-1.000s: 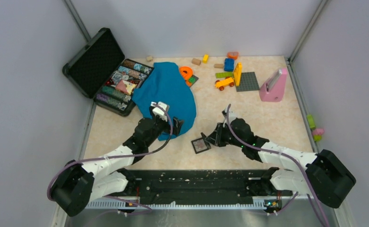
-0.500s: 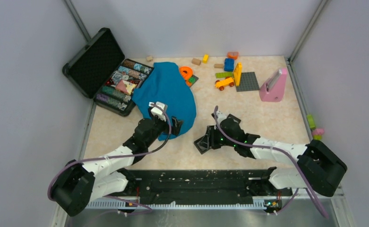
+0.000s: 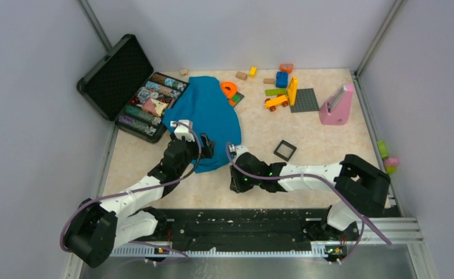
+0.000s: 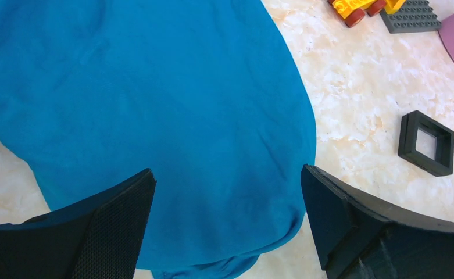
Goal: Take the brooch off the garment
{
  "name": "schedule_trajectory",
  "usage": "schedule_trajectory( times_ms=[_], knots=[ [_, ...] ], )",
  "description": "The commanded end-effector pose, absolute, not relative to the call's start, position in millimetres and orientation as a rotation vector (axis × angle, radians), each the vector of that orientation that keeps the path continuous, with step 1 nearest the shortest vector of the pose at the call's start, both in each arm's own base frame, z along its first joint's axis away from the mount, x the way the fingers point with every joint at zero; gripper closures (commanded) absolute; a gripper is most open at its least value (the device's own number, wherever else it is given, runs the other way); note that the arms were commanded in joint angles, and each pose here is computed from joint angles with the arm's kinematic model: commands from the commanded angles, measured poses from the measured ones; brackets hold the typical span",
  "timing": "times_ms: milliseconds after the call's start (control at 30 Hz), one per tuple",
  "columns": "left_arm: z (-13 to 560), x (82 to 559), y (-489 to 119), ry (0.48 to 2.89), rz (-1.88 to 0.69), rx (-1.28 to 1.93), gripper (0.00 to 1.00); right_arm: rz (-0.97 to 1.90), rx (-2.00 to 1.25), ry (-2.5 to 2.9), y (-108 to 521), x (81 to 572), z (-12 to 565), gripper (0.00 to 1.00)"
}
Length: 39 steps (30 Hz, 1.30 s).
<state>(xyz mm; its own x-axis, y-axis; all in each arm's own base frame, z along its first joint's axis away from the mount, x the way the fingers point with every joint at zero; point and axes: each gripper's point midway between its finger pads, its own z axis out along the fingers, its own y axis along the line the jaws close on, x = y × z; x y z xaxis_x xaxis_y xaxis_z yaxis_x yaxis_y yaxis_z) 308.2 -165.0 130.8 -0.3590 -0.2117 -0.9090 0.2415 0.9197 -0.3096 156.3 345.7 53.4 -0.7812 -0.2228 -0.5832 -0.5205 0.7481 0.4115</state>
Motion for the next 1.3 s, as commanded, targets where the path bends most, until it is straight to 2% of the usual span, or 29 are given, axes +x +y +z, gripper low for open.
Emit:
schedule_trajectory(
  times_ms=[0,233,667,733,767,833,867,967,1267],
  knots=[
    [145.9,316.6,-161.8,1.851,-0.473,-0.038,0.01,0.637,-0.521,2.469,348.6,170.1,41.5,0.8],
    [141.2,318.0,-165.3,1.878,-0.48,-0.018,0.01,0.334,-0.389,2.506,314.1,196.3,21.5,0.83],
    [113.4,321.2,-191.2,2.037,-0.524,0.108,0.01,0.185,-0.09,2.502,206.9,245.7,26.5,0.81],
    [109.8,321.4,-195.2,2.057,-0.534,0.126,0.01,0.221,-0.109,2.478,207.2,249.8,35.1,0.75],
    [108.9,322.5,-195.8,2.065,-0.534,0.124,0.01,0.262,-0.141,2.466,212.8,249.8,40.3,0.69],
    [107.2,324.2,-193.5,2.074,-0.52,0.098,0.01,0.398,-0.205,2.419,232.6,250.4,55.3,0.48],
    [107.7,324.5,-190.8,2.072,-0.517,0.079,0.01,0.48,-0.235,2.39,245.1,249.7,63.3,0.42],
    [117.8,329.0,-162.9,2.017,-0.504,-0.06,0.01,0.671,-0.342,2.271,294.6,253.2,91.1,0.29],
    [105.9,333.0,-74.4,1.965,-0.428,-0.524,0.01,0.83,-0.174,2.246,361.4,295.4,86.9,0.28]
  ],
)
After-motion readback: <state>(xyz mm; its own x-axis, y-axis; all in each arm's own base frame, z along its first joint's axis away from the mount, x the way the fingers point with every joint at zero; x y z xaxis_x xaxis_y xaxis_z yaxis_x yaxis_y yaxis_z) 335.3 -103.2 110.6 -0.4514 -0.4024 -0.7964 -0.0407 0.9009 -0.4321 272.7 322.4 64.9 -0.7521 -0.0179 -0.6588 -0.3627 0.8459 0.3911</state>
